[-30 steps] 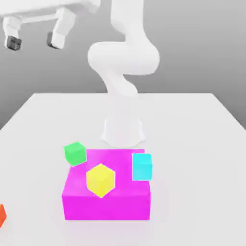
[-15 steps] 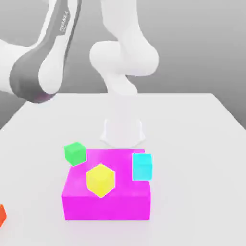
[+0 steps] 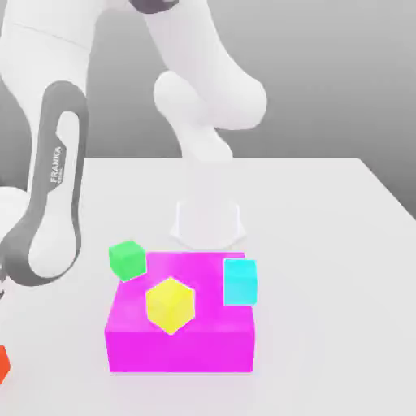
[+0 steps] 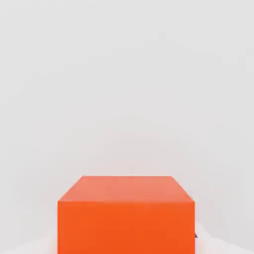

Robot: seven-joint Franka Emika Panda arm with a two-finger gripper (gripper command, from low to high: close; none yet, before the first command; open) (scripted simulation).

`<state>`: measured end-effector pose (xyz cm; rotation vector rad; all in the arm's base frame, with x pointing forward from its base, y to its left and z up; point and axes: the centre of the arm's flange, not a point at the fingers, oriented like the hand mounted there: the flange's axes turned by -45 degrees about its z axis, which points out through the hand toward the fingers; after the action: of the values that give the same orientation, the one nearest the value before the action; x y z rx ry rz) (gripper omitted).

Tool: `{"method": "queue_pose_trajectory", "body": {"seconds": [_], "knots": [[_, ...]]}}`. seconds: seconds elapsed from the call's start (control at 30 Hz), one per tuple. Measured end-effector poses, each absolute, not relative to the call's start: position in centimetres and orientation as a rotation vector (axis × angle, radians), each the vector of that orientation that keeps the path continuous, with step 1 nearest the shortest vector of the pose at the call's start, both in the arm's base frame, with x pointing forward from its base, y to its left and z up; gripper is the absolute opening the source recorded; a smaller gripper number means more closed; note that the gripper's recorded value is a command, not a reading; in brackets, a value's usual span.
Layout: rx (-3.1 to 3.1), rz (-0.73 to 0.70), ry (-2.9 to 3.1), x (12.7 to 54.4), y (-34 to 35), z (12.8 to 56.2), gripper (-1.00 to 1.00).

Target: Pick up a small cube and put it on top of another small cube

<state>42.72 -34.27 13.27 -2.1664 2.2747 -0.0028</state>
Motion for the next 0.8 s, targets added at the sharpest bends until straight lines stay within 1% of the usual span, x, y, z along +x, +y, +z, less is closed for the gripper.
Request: {"method": "queue_pose_trajectory", "body": {"seconds": [0.13,0.17,0.3,0.47,0.6,0.8], "knots": [[-2.169,-0.003,2.272,42.8,-34.2,18.3,-1.00],[-2.213,-0.002,2.231,43.1,-33.2,19.5,-1.00],[-2.485,-0.002,1.941,44.6,-26.5,23.3,-1.00],[-2.799,-0.002,1.471,45.2,-16.6,27.3,-1.00],[-2.973,-0.001,1.083,43.7,-9.9,29.8,-1.00],[-3.117,0.000,0.494,39.4,-1.8,32.5,-1.00]]}}
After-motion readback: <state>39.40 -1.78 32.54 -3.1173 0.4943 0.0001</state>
